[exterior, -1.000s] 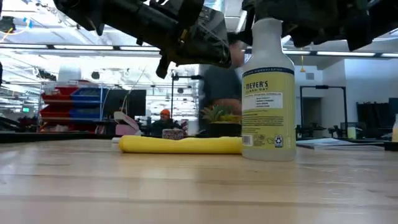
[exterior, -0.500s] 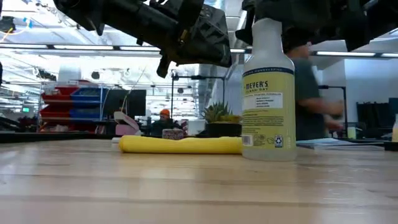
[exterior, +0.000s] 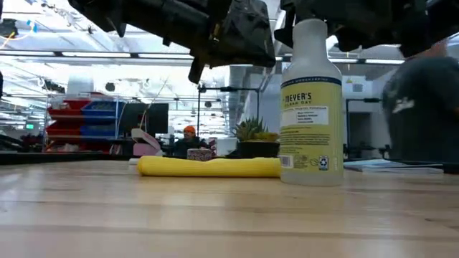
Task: Apply microfiber cloth
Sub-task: Spray the back of the cellphone with the spray bottle
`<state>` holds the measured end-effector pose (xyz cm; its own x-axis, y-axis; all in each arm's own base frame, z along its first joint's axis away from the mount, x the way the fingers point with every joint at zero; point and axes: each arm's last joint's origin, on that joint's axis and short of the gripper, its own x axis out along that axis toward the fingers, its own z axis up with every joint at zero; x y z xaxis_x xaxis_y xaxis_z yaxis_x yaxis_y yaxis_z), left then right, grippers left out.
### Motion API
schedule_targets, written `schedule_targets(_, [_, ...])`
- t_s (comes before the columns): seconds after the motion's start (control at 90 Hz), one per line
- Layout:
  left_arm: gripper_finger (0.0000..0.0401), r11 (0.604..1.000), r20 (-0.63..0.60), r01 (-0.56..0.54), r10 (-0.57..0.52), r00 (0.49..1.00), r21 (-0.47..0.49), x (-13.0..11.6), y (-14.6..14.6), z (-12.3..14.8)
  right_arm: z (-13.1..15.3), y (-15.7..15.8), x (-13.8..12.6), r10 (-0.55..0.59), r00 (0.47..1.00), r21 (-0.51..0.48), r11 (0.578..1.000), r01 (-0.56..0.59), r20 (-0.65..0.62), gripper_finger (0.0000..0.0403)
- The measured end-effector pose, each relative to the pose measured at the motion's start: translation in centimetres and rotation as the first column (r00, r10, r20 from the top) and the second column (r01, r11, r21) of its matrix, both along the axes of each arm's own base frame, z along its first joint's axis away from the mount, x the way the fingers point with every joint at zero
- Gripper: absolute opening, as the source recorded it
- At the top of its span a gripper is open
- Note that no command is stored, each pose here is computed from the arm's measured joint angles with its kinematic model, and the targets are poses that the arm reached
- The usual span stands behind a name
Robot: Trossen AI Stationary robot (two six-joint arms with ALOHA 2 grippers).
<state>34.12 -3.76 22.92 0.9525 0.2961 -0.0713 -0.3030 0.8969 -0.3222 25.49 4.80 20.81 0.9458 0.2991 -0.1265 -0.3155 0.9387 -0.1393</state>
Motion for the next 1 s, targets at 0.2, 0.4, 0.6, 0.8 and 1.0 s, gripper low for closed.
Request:
schedule_targets(0.2, [0.0011, 1.000, 0.001, 0.000, 0.000, 1.000, 0.000, 0.01, 0.00, 0.02, 0.00, 0.00, 0.00, 0.000, 1.000, 0.000, 1.000, 0.000, 0.000, 0.0335])
schedule_targets(0.4, [0.0011, 1.000, 0.001, 0.000, 0.000, 1.000, 0.000, 0.01, 0.00, 0.02, -0.03, 0.02, -0.01, 0.005, 1.000, 0.003, 1.000, -0.005, -0.005, 0.0298])
schedule_targets(0.6, [0.0011, 1.000, 0.001, 0.000, 0.000, 1.000, 0.000, 0.01, 0.00, 0.01, -0.04, 0.05, -0.02, 0.022, 1.000, 0.006, 1.000, -0.022, -0.005, 0.0291])
schedule_targets(0.8, [0.0011, 1.000, -0.017, 0.000, 0.001, 1.000, 0.029, 0.00, 0.01, -0.07, -0.07, -0.09, 0.02, -0.006, 1.000, -0.006, 1.000, 0.005, -0.009, 0.0291])
schedule_targets(1.0, [0.0011, 0.999, -0.066, 0.001, 0.002, 0.998, 0.049, -0.05, 0.02, -0.50, -0.38, -0.17, 0.00, -0.063, 0.997, -0.025, 0.998, 0.062, -0.049, 0.0291])
